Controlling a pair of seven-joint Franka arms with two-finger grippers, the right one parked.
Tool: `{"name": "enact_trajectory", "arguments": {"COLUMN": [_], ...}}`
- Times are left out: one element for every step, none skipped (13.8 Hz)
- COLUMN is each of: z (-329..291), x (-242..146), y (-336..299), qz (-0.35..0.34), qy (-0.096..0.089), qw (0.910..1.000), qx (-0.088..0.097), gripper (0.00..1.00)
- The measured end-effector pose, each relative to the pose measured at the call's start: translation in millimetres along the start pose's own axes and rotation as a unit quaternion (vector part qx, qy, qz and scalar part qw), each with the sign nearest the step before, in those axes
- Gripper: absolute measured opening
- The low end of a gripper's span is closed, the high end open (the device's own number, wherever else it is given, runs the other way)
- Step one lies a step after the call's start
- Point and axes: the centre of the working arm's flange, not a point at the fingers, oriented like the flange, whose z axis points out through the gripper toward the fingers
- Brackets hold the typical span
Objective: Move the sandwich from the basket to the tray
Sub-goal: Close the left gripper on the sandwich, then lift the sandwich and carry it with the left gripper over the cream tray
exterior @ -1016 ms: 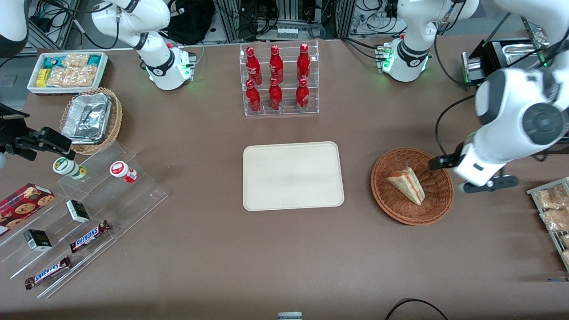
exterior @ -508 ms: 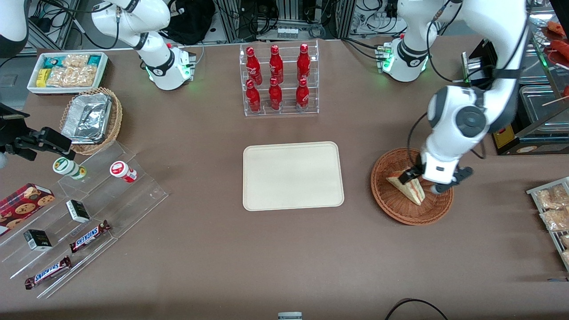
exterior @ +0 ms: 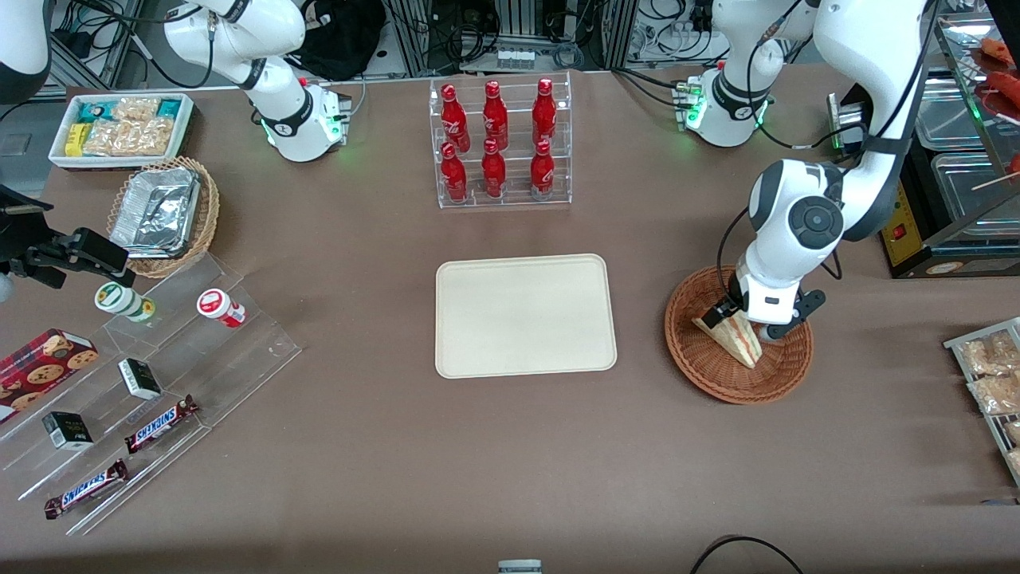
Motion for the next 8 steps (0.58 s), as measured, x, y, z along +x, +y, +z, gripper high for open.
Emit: {"name": "enact_trajectory", "arguments": {"z": [6.8, 13.5, 19.3, 23.2, 24.7, 23.8, 21.3, 19.0], "x": [1.5, 2.5, 3.3, 4.4, 5.9, 7.7, 9.5, 11.0], "y": [-0.6, -1.3, -1.3, -0.2, 1.4, 3.3, 5.2, 6.7], "qz": [-0.002, -0.004, -0.005, -0.009, -0.013, -0.016, -0.017, -0.018], "qy": [-0.001, -0.003, -0.005, -0.006, -0.006, -0.005, -0.003, -0.001], "qw": [1.0000, 1.0000, 1.0000, 0.9999, 0.9999, 0.9999, 0.9999, 0.9998], "qx": [0.000, 0.001, 0.003, 0.004, 0.004, 0.002, -0.001, -0.002], "gripper": [1.00, 1.00, 0.96, 0.96, 0.89, 0.78, 0.65, 0.53]}}
